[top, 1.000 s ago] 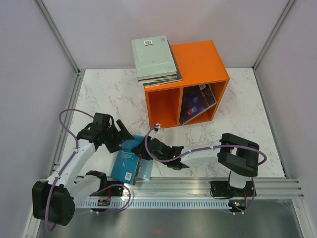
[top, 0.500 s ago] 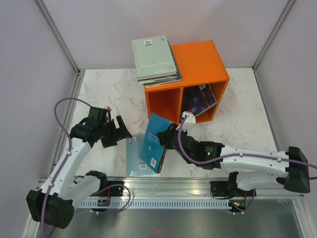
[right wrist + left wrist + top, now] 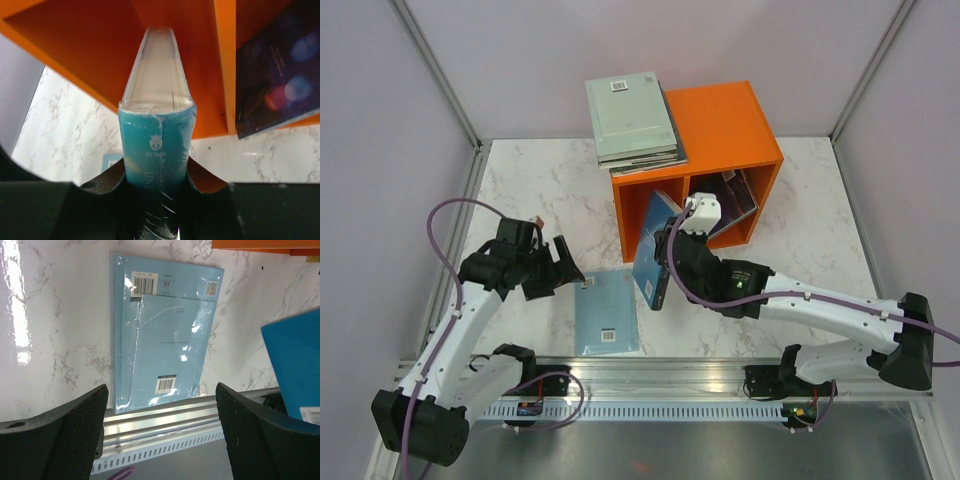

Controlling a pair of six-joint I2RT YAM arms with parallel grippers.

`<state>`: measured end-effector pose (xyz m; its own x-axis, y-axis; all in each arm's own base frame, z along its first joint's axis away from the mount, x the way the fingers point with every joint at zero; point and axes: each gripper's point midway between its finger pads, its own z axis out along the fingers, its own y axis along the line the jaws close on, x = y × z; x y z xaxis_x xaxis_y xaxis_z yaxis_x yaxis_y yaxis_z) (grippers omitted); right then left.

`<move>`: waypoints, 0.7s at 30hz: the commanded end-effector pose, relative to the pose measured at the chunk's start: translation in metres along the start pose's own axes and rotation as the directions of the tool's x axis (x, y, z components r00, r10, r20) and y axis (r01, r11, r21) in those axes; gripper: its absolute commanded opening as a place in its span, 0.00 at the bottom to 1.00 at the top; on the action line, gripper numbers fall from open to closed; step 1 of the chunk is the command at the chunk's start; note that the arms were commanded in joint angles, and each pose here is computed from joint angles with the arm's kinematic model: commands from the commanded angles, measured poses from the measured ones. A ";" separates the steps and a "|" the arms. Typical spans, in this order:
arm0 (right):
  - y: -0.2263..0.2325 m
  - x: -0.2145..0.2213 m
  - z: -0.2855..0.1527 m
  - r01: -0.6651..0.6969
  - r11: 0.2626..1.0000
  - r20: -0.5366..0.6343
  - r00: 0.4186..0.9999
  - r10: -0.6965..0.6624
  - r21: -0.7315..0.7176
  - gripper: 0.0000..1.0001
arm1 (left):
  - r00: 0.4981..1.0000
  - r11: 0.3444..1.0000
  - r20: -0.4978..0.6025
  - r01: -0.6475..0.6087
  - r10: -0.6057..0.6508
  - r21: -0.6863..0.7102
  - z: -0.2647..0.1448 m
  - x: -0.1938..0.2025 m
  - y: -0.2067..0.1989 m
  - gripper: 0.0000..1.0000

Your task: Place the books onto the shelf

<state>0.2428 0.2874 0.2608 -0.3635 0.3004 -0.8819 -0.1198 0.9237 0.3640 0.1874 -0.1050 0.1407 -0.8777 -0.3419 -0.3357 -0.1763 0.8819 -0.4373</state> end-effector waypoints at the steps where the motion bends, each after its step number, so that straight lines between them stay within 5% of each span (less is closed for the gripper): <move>1: 0.017 -0.073 0.009 -0.114 0.993 0.208 0.972 0.113 -0.008 0.00 | 0.998 0.998 0.029 -0.057 0.057 0.017 -0.006 -0.004 -0.002 0.90; 11: -0.019 -0.099 0.069 -0.337 0.941 0.440 0.851 0.288 0.035 0.00 | 0.997 0.998 0.054 -0.058 0.057 0.025 -0.008 -0.006 -0.004 0.90; 21: -0.041 -0.019 0.133 -0.409 0.895 0.498 0.822 0.278 0.177 0.00 | 0.993 0.997 0.097 -0.068 0.063 0.043 -0.016 -0.008 -0.006 0.90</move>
<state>0.3592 0.2979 0.1920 -0.1036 0.4478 -0.8881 0.1099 0.8926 0.4372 0.1855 -0.1040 0.1517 -0.8555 -0.3465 -0.3848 -0.1500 0.8770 -0.4565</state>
